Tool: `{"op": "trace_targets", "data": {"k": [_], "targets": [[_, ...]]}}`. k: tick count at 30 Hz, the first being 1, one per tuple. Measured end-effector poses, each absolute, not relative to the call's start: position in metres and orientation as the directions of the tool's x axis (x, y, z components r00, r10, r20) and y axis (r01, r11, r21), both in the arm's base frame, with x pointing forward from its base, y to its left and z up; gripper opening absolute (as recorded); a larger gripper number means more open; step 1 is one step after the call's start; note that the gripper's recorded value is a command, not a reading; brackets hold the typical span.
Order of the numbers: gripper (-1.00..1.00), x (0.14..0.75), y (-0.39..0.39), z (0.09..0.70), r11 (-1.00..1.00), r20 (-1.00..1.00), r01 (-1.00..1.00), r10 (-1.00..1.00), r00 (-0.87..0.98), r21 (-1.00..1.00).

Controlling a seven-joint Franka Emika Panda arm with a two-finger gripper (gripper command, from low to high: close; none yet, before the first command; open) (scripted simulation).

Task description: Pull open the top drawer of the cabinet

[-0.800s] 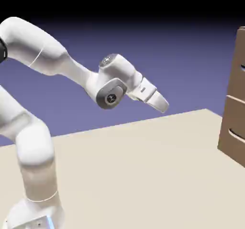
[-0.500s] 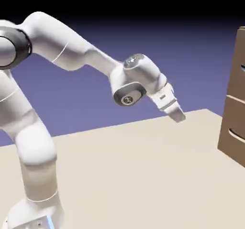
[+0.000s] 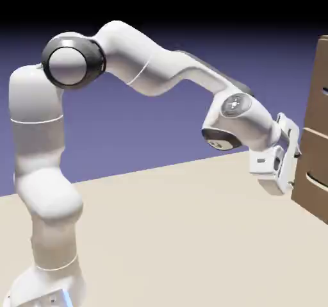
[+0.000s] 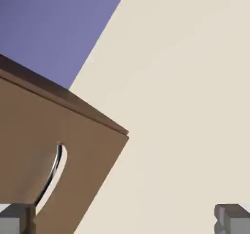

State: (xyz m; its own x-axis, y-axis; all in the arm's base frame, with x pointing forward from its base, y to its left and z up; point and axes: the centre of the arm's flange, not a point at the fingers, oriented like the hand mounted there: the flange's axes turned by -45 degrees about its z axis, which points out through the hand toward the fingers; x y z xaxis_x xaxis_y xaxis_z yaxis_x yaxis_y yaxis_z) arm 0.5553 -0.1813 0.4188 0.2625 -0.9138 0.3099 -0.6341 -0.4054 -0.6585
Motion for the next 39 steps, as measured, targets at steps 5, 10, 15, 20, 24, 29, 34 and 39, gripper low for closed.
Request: {"op": "trace_targets", "data": {"k": [5,10,15,20,24,29,34,39], "targets": [[0.00,0.579,-0.204,0.414,-0.256,0.245,-0.643,-0.963,0.108,-0.722],[0.00,0.604,-0.217,0.417,-0.138,0.194,-0.602,-0.981,-0.028,-0.787],[0.00,0.631,-0.217,0.427,-0.061,0.149,-0.520,-0.980,-0.129,-0.852],[0.00,0.661,-0.201,0.443,-0.022,0.106,-0.409,-0.977,-0.184,-0.912],[0.00,0.687,-0.174,0.459,-0.012,0.073,-0.306,-0.979,-0.191,-0.952],[0.00,0.719,-0.121,0.477,-0.010,0.036,-0.171,-0.988,-0.149,-0.985],[0.00,0.749,-0.046,0.489,-0.006,0.008,-0.043,-0.999,-0.051,-0.999],[0.00,0.767,-0.014,0.500,-0.001,0.001,0.009,-1.000,-0.005,-1.000]]}}
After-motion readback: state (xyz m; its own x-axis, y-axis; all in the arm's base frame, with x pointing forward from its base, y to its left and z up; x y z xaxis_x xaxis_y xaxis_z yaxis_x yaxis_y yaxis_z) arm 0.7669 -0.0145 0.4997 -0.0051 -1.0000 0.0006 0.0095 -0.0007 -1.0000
